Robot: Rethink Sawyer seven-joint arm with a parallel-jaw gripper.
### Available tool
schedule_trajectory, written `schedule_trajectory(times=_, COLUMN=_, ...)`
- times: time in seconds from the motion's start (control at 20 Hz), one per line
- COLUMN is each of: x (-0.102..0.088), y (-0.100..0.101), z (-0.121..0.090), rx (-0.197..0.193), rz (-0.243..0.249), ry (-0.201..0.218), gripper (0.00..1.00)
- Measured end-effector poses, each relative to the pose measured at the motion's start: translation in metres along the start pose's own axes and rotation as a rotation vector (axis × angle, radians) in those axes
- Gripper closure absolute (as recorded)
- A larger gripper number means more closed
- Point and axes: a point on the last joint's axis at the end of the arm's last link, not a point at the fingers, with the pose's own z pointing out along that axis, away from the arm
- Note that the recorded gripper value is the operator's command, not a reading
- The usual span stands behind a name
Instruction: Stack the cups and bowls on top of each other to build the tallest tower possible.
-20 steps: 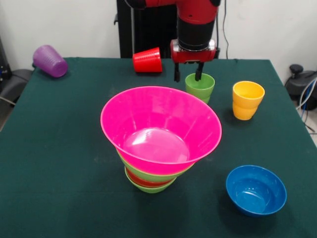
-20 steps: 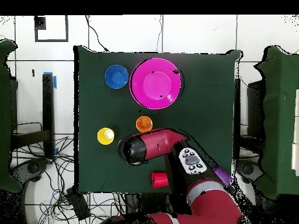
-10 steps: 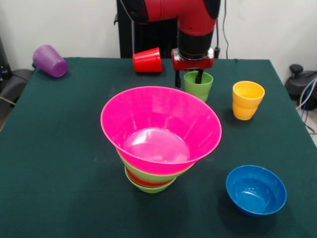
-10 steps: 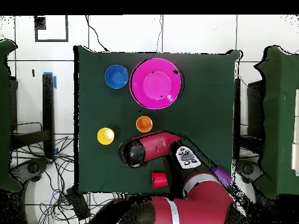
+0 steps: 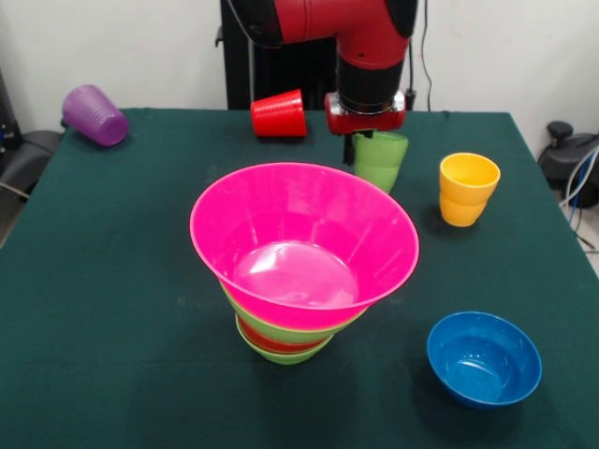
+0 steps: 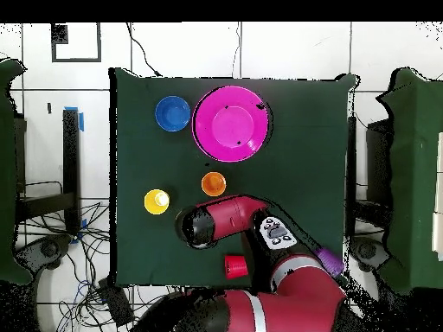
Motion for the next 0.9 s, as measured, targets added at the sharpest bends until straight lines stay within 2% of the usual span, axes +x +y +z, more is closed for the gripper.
schedule_trajectory(times=0.55, x=-0.011, y=-0.015, z=-0.015, rx=-0.001, rz=0.027, ry=-0.037, gripper=1.00)
schedule_trajectory(times=0.8, x=-0.021, y=-0.023, z=-0.032, rx=-0.001, rz=0.045, ry=-0.065, gripper=1.00)
schedule_trajectory(times=0.9, x=-0.028, y=-0.029, z=-0.048, rx=-0.013, rz=0.076, ry=-0.071, gripper=1.00)
